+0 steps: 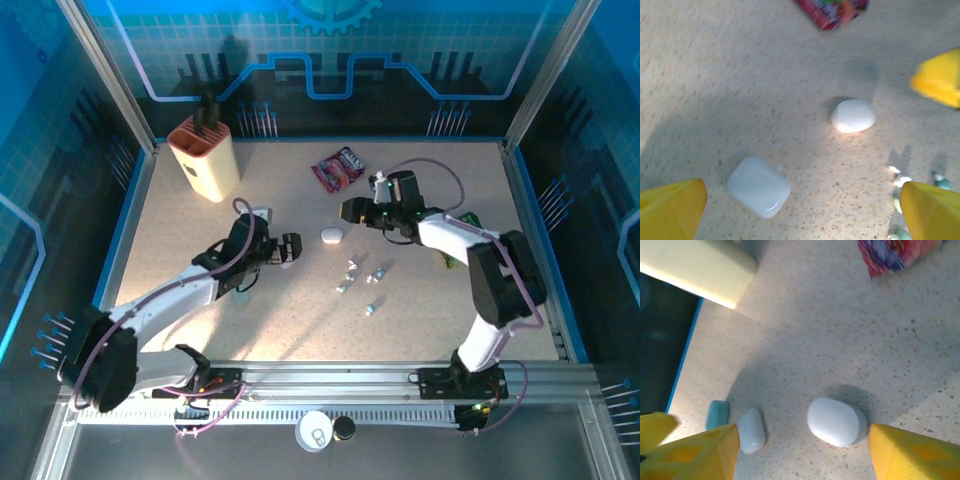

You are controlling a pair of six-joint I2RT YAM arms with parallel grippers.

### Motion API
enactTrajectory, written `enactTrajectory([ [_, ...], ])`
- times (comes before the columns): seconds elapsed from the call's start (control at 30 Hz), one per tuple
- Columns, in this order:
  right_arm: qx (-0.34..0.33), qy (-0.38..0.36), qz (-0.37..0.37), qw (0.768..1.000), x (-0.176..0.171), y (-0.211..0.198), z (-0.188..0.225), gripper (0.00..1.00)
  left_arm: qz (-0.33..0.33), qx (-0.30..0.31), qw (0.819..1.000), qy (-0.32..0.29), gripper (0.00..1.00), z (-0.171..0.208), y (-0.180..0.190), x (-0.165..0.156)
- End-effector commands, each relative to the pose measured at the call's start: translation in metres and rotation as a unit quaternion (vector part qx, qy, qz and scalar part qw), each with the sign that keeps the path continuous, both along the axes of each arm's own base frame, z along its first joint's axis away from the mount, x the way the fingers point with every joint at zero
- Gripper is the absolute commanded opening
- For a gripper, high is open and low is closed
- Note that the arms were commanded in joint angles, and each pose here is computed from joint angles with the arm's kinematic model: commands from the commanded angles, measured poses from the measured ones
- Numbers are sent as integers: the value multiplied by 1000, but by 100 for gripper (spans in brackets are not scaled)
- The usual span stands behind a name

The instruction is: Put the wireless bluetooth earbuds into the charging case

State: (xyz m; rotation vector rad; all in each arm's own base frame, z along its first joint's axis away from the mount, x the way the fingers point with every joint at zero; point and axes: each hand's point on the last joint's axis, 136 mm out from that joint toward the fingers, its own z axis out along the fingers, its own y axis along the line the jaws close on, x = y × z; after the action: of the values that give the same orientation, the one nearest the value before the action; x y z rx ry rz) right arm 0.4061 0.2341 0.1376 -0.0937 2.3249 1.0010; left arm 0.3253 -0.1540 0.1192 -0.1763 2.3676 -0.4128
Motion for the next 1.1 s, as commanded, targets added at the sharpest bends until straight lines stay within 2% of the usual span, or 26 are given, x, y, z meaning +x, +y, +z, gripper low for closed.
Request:
enactTrajectory([
  [0.0,-29,-12,3,1000,-19,-15,8,70,108,-7,989,97,97,-24,18,-6],
  [0.07,-29,-22,6,999,-28,-18,17,70,149,-22,979,140,97,-30,15,-2],
  [0.17,-36,-29,6,999,-38,-23,22,70,170,-25,965,196,97,-36,5,4],
  [0.27,-41,-33,6,999,-44,-28,24,70,213,-23,945,247,95,-46,5,6],
  [0.4,-44,-30,7,999,-50,-32,21,71,265,-42,927,261,94,-60,6,13],
  [0.53,-44,-20,3,999,-54,-42,13,71,317,-55,906,275,85,-73,13,16],
  [0.87,-33,-16,-18,999,-59,-65,12,72,335,-48,890,306,77,-99,8,23],
  [1.07,-27,-12,-17,999,-61,-65,11,72,338,-39,883,322,69,-109,9,24],
])
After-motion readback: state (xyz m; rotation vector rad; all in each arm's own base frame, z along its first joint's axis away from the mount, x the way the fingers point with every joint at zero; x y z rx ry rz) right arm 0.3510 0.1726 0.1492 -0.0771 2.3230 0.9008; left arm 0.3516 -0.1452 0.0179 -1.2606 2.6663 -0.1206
